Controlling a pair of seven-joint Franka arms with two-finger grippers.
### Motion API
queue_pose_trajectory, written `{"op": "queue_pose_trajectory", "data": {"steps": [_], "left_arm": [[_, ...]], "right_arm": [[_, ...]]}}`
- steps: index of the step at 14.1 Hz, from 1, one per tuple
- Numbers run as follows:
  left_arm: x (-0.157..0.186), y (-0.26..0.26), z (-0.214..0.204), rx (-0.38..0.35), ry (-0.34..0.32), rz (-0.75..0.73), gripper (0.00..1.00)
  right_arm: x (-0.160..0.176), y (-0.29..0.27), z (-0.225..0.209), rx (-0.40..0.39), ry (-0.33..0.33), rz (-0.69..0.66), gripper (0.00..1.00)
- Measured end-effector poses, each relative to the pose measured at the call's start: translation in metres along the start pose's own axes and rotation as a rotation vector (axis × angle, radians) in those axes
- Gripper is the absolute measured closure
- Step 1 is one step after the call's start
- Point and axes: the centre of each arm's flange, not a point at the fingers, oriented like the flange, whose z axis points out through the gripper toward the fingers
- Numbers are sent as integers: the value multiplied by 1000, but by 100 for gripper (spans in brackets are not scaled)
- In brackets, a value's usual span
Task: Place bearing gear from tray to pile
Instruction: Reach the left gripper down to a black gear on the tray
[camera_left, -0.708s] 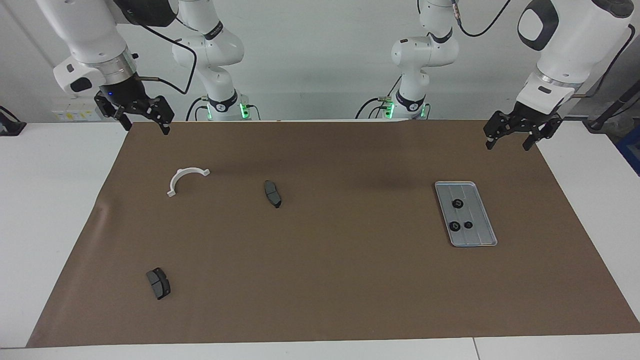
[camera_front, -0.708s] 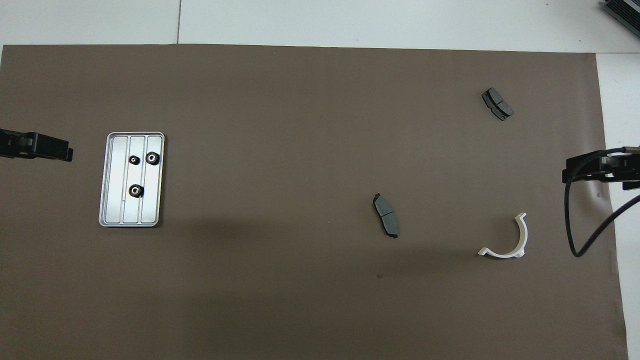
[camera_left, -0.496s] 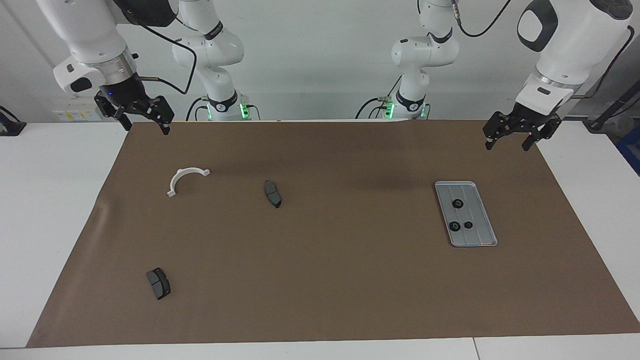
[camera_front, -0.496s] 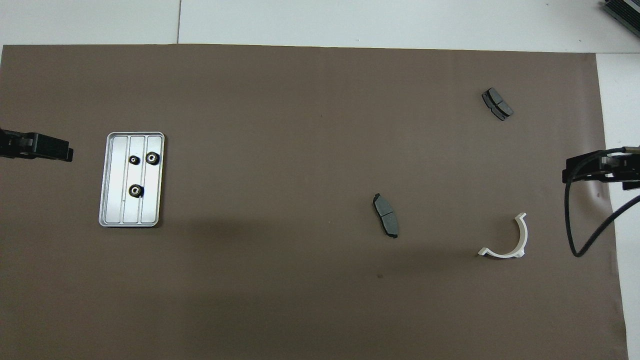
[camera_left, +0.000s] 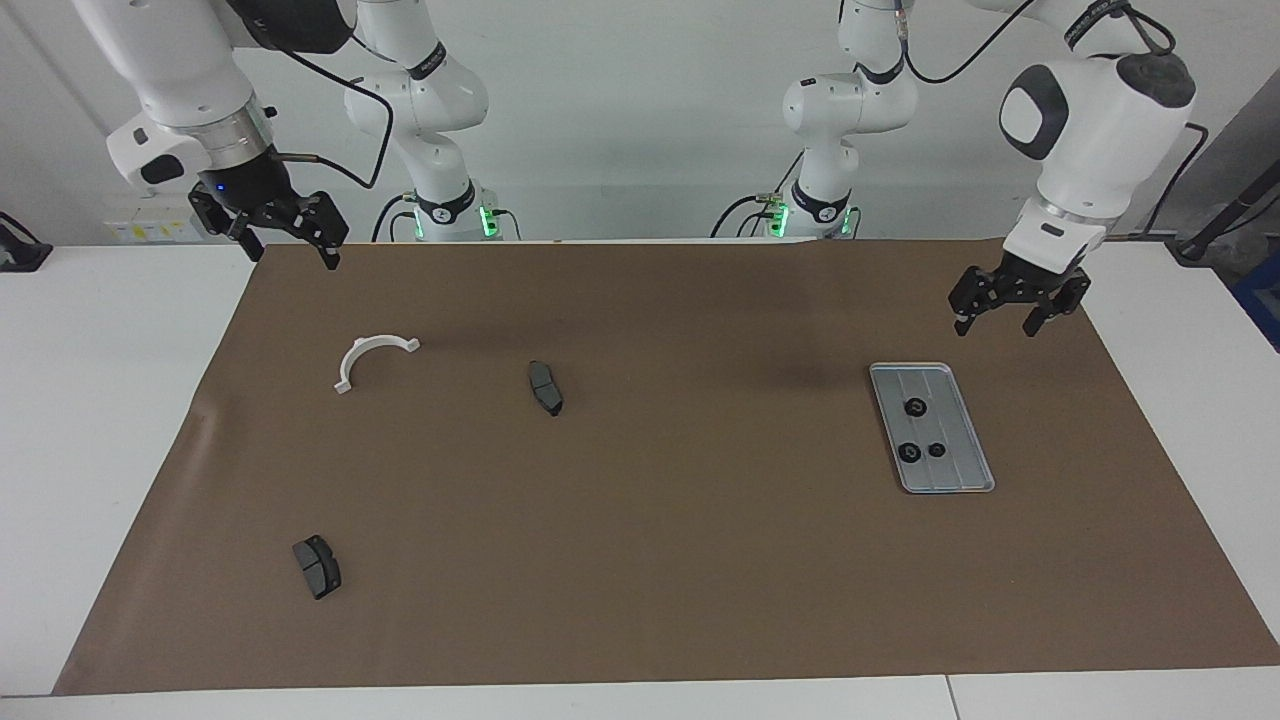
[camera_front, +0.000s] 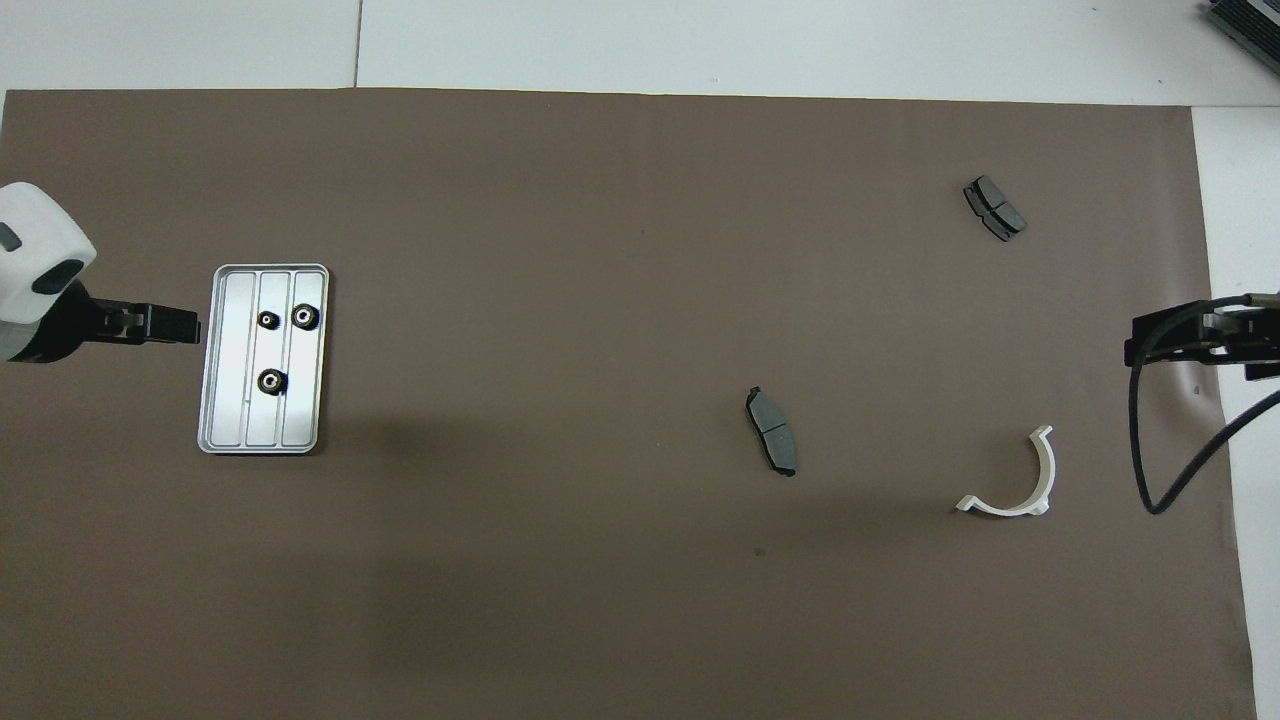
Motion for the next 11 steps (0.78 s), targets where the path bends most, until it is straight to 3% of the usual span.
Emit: {"op": "queue_pose_trajectory", "data": {"steps": [9,11], "left_arm": [[34,-1,139,1,-1,4,0],[37,-2,165,1,-1,-2,4]], "right_arm": [[0,0,0,0,0,0,0],[0,0,0,0,0,0,0]]}}
